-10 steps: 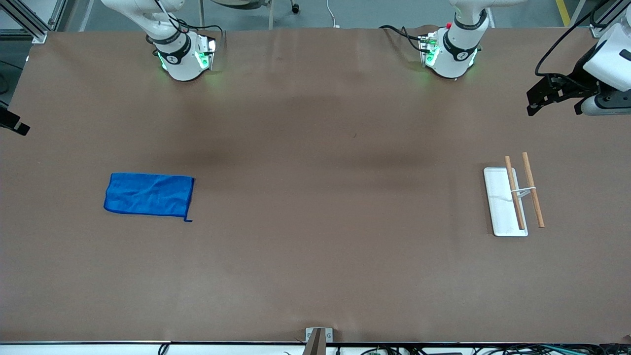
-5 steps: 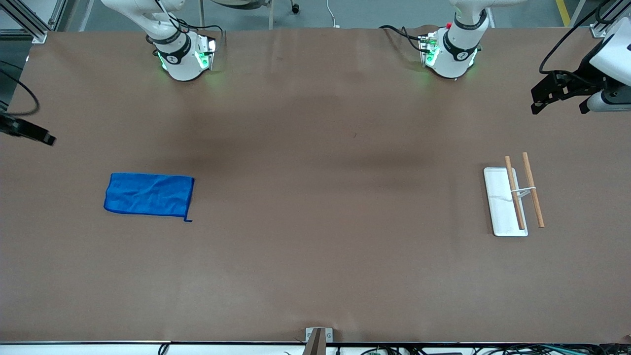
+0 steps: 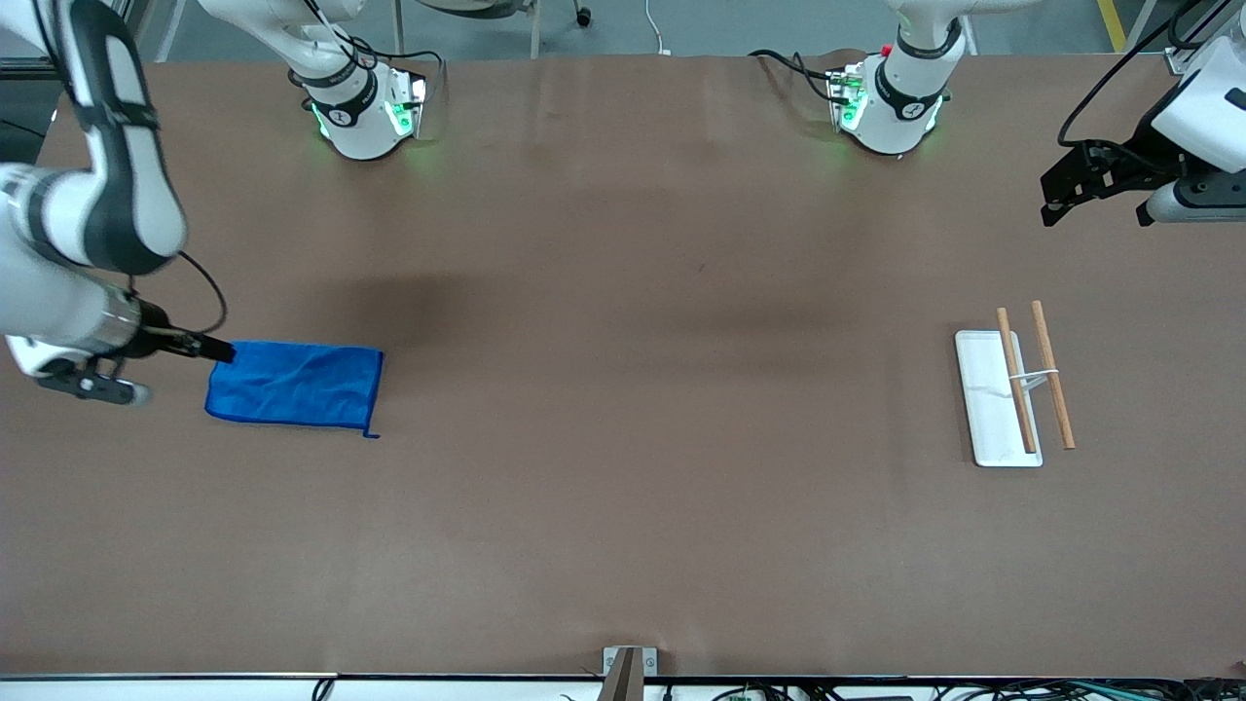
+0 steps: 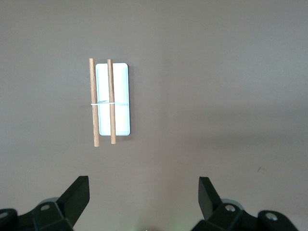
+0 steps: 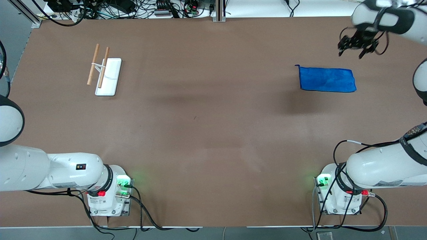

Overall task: Right arm passes towel to left arm to hang
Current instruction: 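Lower the right gripper onto the blue towel's edge, then close the right gripper on the towel while the left gripper lowers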

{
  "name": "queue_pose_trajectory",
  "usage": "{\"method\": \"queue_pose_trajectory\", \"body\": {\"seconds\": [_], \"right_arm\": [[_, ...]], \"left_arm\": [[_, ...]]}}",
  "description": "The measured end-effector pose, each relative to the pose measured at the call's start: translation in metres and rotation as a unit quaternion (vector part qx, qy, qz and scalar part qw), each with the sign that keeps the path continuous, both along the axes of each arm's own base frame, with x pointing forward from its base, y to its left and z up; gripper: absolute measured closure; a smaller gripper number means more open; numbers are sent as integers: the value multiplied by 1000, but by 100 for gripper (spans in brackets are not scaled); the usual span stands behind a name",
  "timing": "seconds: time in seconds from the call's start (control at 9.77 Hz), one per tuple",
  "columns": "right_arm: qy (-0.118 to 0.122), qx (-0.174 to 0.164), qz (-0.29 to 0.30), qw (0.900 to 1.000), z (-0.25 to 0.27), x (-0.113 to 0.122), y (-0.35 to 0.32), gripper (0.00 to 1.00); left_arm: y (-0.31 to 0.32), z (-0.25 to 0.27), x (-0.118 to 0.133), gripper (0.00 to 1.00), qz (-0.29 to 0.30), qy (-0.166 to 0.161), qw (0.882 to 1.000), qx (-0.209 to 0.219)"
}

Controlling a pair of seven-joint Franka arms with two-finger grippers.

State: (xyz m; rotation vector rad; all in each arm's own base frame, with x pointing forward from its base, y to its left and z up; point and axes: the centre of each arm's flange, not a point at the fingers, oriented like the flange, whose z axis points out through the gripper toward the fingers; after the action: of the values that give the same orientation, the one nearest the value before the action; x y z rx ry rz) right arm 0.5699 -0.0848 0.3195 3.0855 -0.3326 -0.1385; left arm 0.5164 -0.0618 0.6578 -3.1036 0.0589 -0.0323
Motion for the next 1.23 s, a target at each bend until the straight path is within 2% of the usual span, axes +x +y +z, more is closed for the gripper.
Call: {"method": "queue_pose_trajectory", "body": {"seconds": [0.1,0.41,0.72,0.92,1.23], "right_arm": [[-18,-5,6,1000,-35,-4,5,0],[-43,-14,53,998,-107,-14,15,0],[-44,-18,75,996,-130,-22,5,7],[-45,-18,77,996,-135,-25,5,15],[-41,-18,80,996,-144,-28,6,34]], "left_arm": [[-1,0,0,0,-1,1,1000,0],[-7,-1,-3,0,-7,7,1000,1],[-11,1,-3,0,-9,6,1000,-4],[-15,-1,-5,0,-12,15,1000,-17],[-23,-10,-2,0,-16,32,999,-41]]}}
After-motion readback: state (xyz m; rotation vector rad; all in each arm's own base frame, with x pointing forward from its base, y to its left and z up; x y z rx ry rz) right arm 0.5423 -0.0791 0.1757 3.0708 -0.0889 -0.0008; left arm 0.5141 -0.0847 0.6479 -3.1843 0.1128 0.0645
